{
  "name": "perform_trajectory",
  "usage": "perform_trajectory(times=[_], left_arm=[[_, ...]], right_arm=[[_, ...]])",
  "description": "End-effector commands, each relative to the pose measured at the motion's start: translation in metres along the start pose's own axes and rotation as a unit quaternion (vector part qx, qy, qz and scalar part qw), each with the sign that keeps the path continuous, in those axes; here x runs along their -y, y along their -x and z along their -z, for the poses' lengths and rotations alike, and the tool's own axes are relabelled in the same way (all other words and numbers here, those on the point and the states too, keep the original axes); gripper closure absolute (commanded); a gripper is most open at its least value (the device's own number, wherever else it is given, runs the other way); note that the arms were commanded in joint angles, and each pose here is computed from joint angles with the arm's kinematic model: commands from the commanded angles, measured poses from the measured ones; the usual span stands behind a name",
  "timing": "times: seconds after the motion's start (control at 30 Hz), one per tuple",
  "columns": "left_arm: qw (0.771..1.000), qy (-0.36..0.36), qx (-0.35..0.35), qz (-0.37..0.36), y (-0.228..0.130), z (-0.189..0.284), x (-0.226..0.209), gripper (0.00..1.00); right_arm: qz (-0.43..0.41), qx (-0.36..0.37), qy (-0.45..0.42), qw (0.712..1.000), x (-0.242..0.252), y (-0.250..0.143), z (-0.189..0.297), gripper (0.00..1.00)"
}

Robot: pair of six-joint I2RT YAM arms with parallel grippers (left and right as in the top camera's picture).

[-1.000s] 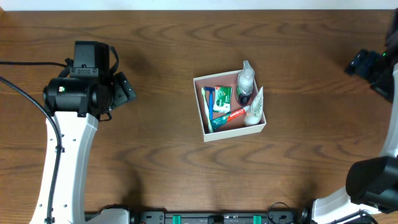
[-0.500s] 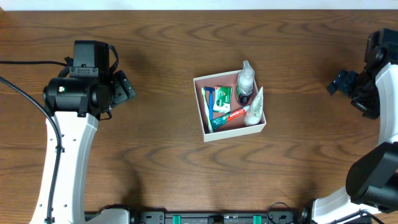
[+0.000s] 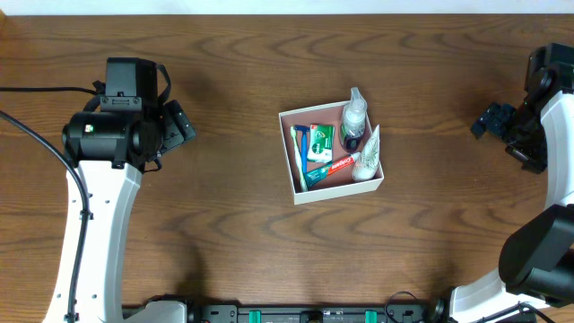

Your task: Pack container

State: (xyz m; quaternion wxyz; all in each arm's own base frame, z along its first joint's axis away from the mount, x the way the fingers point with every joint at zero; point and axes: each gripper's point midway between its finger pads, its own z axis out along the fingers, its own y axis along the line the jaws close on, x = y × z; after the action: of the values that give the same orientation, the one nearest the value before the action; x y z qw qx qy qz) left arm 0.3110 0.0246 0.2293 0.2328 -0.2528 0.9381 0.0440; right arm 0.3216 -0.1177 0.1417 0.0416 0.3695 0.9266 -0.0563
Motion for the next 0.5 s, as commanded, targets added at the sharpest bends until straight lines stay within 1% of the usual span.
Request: perform_trajectory(times=[0.0, 0.23, 0.3, 0.37, 0.47], left_arm=[[1.0, 0.005, -0.002, 0.009, 0.0, -0.001, -0.002, 0.02], [1.0, 0.013, -0.017, 0.003, -0.008, -0.002, -0.006, 0.02], [1.0, 0.005, -0.004, -0.004, -0.004, -0.002, -0.004, 0.02], [0.999, -0.021, 0.025, -0.022, 0.002, -0.001, 0.003, 0.02], [0.99, -0.092, 0.077, -0.075, 0.002, 0.004, 0.02, 0.02]], right_arm=[[-0.009, -0.002, 0.001, 1.0, 0.0, 0.0, -0.001, 0.01], [-0.009, -0.002, 0.001, 1.0, 0.0, 0.0, -0.001, 0.01], [-0.009, -0.002, 0.001, 1.0, 0.0, 0.0, -0.001, 0.01], [-0.009, -0.002, 0.001, 1.0, 0.0, 0.0, -0.001, 0.01], [-0.009, -0.002, 0.001, 1.0, 0.0, 0.0, -0.001, 0.01]])
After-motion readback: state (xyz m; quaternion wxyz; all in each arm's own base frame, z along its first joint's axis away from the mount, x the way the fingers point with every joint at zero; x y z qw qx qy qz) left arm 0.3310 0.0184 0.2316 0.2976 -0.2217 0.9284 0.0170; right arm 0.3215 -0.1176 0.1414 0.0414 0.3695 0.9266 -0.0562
